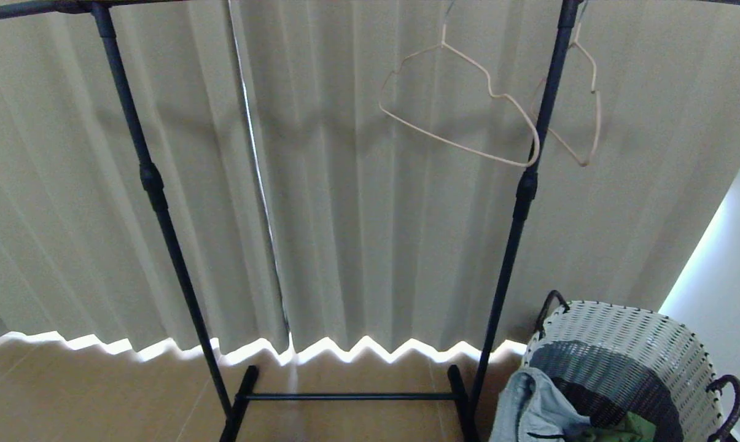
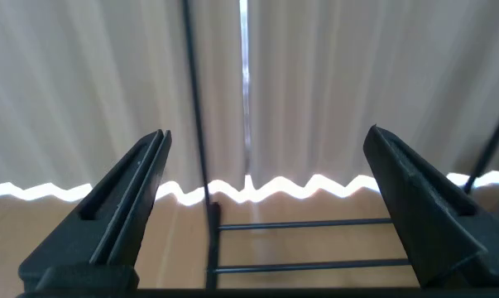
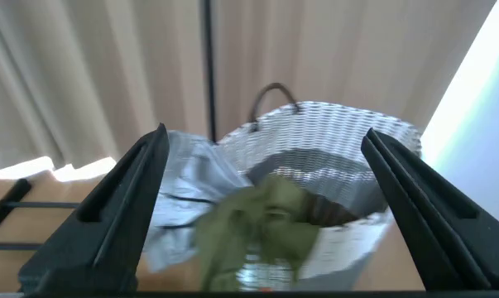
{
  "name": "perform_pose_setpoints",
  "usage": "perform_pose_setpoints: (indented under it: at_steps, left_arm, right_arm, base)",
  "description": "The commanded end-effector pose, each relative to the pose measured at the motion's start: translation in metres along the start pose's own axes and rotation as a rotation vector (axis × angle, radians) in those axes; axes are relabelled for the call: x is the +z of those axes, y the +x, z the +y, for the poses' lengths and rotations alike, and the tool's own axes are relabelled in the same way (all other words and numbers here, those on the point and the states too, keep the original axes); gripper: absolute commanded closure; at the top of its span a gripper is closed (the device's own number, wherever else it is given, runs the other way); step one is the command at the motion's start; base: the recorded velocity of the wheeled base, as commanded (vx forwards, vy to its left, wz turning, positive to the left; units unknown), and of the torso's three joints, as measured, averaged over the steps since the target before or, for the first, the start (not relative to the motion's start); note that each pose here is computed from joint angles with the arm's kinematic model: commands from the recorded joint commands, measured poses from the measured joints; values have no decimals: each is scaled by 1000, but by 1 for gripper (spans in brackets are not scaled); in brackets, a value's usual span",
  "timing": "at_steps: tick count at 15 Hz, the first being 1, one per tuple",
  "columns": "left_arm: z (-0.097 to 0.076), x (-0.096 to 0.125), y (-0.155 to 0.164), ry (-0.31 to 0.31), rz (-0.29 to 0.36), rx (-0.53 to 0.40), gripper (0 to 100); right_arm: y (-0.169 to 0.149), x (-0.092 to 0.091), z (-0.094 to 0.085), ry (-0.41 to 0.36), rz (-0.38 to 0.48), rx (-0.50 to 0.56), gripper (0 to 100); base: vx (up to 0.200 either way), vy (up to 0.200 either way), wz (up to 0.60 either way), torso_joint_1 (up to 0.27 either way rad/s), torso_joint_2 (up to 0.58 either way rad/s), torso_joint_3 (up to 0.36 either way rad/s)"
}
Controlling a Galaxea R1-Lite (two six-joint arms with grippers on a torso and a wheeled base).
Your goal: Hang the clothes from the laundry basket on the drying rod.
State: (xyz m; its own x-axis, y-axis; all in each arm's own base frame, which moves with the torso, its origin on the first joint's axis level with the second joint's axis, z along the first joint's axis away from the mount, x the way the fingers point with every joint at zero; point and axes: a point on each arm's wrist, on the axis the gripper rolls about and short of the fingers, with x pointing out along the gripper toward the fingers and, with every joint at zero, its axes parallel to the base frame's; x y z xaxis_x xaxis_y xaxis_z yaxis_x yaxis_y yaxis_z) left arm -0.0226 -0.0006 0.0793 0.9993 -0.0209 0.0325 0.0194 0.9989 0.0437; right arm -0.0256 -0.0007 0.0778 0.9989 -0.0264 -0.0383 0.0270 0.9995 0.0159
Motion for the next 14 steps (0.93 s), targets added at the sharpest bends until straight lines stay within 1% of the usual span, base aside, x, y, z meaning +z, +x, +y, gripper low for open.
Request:
perform_pose_setpoints:
  at_steps: [1, 10, 11, 12, 13, 14]
  left_arm:
    - [0, 0, 0, 0, -1, 1, 0]
    - [0, 0, 0, 0, -1, 1, 0]
    - [0, 0, 0, -2, -1, 1, 0]
    - [0, 0, 0, -2, -1, 1, 0]
    - [0, 0, 0, -2, -1, 1, 0]
    - [0, 0, 0, 0, -1, -1, 0]
  right_arm:
    - [0, 0, 0, -2, 0, 0, 0]
    - [0, 0, 0, -6, 2, 2, 0]
    - [-1, 2, 0, -18, -3, 2, 0]
    - [-2, 7, 0, -43, -8, 13, 0]
    - [-1, 18, 0, -69, 15, 28, 0]
    - [2, 28, 0, -74, 34, 53, 0]
  base:
    - [0, 0, 0, 0, 0, 0]
    - [0, 0, 0, 0, 0, 0]
    - [0, 0, 0, 0, 0, 0]
    - [0, 0, 0, 0, 0, 0]
    - [0, 0, 0, 0, 0, 0]
    - [0, 0, 0, 0, 0, 0]
